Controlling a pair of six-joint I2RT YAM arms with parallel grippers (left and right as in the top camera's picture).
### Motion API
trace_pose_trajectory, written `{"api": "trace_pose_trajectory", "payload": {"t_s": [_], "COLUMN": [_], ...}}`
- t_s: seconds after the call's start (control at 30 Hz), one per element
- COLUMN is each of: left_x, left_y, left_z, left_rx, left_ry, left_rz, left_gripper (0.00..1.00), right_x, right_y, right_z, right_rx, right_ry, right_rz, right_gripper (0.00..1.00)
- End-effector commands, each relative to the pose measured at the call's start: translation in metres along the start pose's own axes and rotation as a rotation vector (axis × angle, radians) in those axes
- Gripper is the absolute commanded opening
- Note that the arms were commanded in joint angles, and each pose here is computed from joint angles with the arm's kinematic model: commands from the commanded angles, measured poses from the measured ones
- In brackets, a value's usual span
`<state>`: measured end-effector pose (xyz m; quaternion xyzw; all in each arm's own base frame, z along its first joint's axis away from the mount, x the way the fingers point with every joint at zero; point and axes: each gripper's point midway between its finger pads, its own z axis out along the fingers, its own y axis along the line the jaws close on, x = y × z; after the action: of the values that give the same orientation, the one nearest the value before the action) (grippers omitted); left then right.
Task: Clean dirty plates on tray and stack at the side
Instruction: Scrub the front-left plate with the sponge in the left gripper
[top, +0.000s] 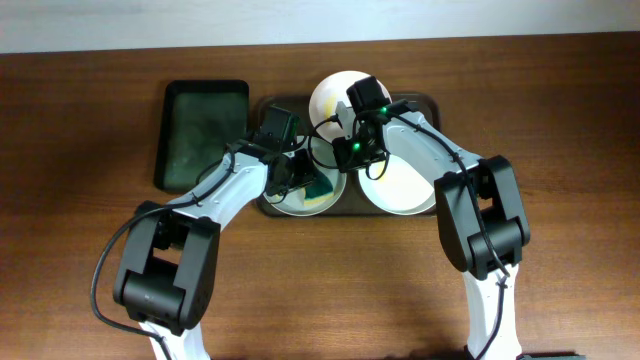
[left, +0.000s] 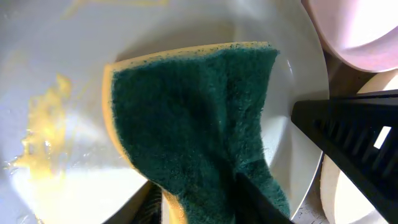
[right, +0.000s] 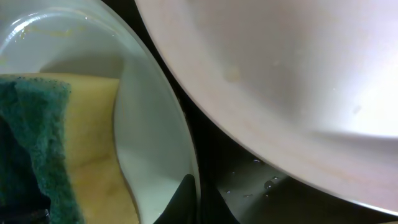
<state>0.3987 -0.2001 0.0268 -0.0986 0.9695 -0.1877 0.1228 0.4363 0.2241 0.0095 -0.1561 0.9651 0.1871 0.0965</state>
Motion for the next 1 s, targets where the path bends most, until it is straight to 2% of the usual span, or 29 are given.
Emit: {"api": "trace_pose_trajectory", "payload": {"t_s": [0.0, 0.2, 0.27, 0.43, 0.57, 0.73, 0.83, 0.97], "left_x": [0.004, 0.005, 0.004, 0.002, -0.014, -0.039, -0.058, -0.066], "left_y": [0.006, 0.016, 0.034, 0.096, 0.131, 0.119, 0.1, 0.059], "left_z": [0.007, 0.012, 0.013, -0.003, -0.023, -0.035, -0.052, -0.057], "left_rx": [-0.011, -0.053, -0.145, -0.458, -0.636, -0.617, -0.581, -0.388], "left_ry": [0.018, 0.017, -0.003, -0.053, -0.128, -0.155, -0.208, -0.192], "left_rz": [-0.015, -0.019, -0.023, -0.028, -0.014, 0.085, 0.085, 0.118], "left_gripper": [0.32, 0.25, 0.22, 0.02, 0.0, 0.0, 0.0, 0.0], "right_x": [-0.002, -0.001, 0.0, 0.002, 0.003, 0.006, 0.006, 0.006], "right_y": [0.006, 0.006, 0.006, 0.006, 0.006, 0.004, 0.004, 0.004], "right_z": [0.0, 0.0, 0.0, 0.0, 0.0, 0.0, 0.0, 0.0], "right_rx": [-0.023, -0.022, -0.021, -0.02, -0.02, -0.012, -0.012, -0.012], "right_ry": [0.002, 0.006, 0.012, 0.02, 0.023, 0.032, 0.033, 0.033], "right_rz": [-0.004, -0.003, 0.0, 0.002, -0.016, -0.024, -0.024, -0.024], "right_gripper": [0.05, 0.05, 0.05, 0.04, 0.04, 0.04, 0.04, 0.04]}}
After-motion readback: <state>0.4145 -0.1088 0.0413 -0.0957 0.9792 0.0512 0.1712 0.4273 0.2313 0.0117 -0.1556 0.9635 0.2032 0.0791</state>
